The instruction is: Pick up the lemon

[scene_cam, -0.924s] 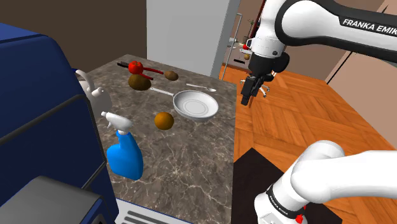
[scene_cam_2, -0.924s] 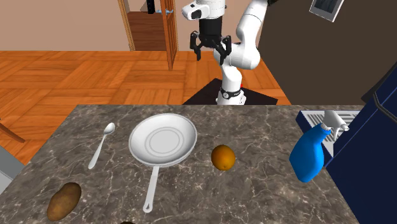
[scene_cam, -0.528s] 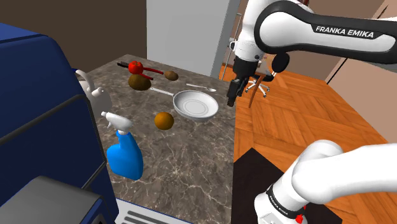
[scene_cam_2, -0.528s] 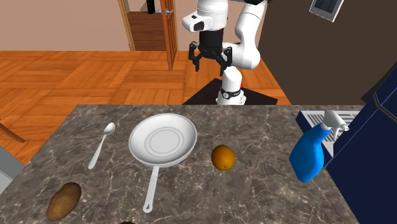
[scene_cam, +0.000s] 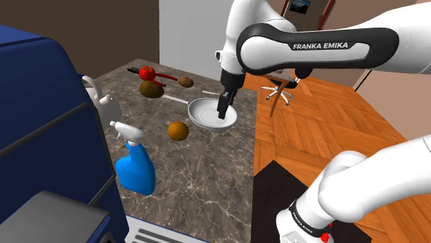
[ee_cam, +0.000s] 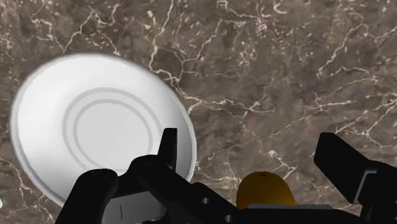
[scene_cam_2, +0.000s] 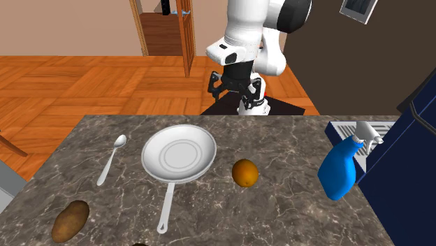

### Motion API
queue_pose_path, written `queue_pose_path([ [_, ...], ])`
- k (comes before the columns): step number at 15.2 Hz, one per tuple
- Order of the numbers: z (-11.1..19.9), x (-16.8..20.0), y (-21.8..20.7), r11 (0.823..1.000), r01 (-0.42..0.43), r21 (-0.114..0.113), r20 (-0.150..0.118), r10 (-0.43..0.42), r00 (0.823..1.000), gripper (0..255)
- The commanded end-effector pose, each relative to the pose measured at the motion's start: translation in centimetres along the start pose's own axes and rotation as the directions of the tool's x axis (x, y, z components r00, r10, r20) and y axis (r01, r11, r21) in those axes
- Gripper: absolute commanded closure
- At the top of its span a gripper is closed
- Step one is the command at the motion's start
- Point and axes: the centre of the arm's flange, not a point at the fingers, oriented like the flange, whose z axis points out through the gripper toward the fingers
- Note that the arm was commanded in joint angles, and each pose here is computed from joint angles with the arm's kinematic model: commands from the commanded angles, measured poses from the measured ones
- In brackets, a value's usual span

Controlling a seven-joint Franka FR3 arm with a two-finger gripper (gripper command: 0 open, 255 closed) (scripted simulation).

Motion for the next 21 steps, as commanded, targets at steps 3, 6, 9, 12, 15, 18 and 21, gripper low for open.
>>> queue_pose_path([
  [3, 1.9, 4.5, -2.4, 0.995, 0.096, -0.036, -0.023, -0.097, 0.995, 0],
  [6, 3.2, 7.6, -4.2, 0.984, 0.166, -0.065, -0.037, -0.168, 0.985, 0],
  [9, 4.5, 10.6, -6.3, 0.968, 0.234, -0.094, -0.048, -0.239, 0.97, 0],
  [12, 5.7, 13.4, -8.4, 0.946, 0.299, -0.123, -0.058, -0.308, 0.95, 0],
  [15, 7.3, 13.5, -8.6, 0.946, 0.299, -0.123, -0.058, -0.308, 0.95, 0],
  [18, 8.9, 13.5, -8.7, 0.946, 0.299, -0.123, -0.058, -0.308, 0.95, 0],
  [21, 9.7, 13.6, -8.8, 0.946, 0.299, -0.123, -0.058, -0.308, 0.95, 0],
])
